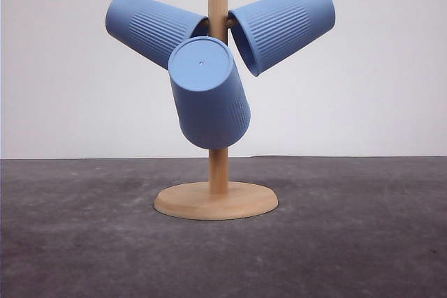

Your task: Place three cups

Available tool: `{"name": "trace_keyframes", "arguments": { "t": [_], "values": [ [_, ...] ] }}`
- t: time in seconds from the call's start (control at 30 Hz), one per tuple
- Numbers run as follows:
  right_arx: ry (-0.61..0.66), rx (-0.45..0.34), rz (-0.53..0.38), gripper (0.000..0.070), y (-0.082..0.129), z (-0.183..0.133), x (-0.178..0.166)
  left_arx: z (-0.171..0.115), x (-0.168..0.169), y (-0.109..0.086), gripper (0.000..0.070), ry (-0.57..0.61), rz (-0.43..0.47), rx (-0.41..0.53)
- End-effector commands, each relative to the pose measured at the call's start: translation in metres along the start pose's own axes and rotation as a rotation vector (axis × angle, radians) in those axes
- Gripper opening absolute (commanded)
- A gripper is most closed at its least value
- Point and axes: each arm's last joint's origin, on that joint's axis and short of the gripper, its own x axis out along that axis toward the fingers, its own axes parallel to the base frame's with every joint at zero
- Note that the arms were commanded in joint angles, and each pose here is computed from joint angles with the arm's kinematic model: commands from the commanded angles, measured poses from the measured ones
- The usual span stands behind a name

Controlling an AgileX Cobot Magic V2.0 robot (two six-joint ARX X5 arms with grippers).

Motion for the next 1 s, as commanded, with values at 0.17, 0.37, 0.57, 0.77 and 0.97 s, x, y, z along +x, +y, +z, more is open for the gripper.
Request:
{"name": "trace_keyframes", "arguments": {
  "t": [0.17,0.37,0.57,0.77,0.97],
  "values": [
    [-0.008,0.012,-0.002,0.0018,-0.0001,-0.0002,0.0003,-0.0051,0.0014,0.0003,0.0000,0.018,0.004,0.004],
    [-0.008,0.012,-0.002,0.0018,-0.0001,-0.0002,0.0003,-0.0051,0.0014,0.0003,0.0000,0.018,0.004,0.004],
    [-0.008,0.012,-0.002,0.0018,-0.0001,-0.0002,0.0003,-0.0051,0.0014,0.0003,0.0000,0.018,0.004,0.004],
    [-0.008,0.012,-0.002,0.0018,-0.0001,-0.0002,0.0003,-0.0051,0.0014,0.0003,0.0000,0.018,0.004,0.004],
    [-0.008,0.012,-0.002,0.0018,-0.0001,-0.0002,0.0003,-0.0051,0.0014,0.0003,0.0000,0.018,0.004,0.004]
  ]
}}
